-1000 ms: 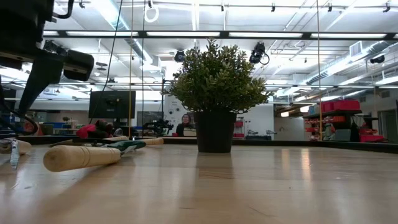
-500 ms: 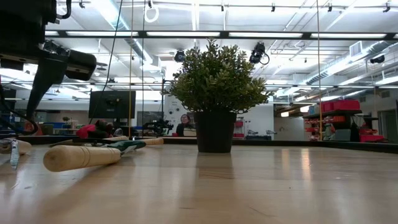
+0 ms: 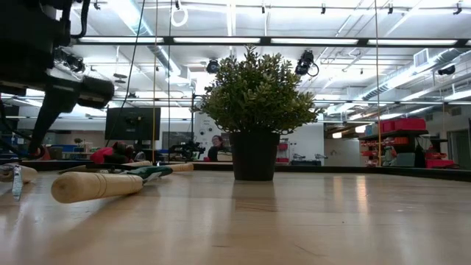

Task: Pick & Place Garden tools in Gardening bag
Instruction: Put the bottom brown hand rake into the white gardening bag

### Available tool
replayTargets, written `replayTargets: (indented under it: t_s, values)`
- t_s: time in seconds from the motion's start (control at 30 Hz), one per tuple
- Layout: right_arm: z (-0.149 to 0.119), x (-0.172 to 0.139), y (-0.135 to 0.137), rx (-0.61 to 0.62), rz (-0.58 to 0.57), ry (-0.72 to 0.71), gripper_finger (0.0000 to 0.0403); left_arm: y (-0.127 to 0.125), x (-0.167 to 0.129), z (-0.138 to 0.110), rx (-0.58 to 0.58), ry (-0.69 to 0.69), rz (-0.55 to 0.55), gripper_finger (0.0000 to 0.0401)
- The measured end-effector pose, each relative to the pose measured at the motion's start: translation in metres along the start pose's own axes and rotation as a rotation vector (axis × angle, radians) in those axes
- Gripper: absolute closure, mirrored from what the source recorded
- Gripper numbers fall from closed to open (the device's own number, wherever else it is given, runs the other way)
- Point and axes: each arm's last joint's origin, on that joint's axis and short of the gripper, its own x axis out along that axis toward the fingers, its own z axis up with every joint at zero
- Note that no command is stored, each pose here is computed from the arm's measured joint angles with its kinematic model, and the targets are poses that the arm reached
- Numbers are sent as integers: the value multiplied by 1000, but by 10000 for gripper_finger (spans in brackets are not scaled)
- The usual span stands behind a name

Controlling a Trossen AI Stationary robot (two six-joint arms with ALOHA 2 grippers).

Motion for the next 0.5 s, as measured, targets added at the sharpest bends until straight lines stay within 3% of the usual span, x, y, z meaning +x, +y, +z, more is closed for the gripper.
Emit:
replayTargets:
  t_s: [0.5]
  values:
    - [0,0,0,0,0,0,403,3,16,-1,-31,80,42,206]
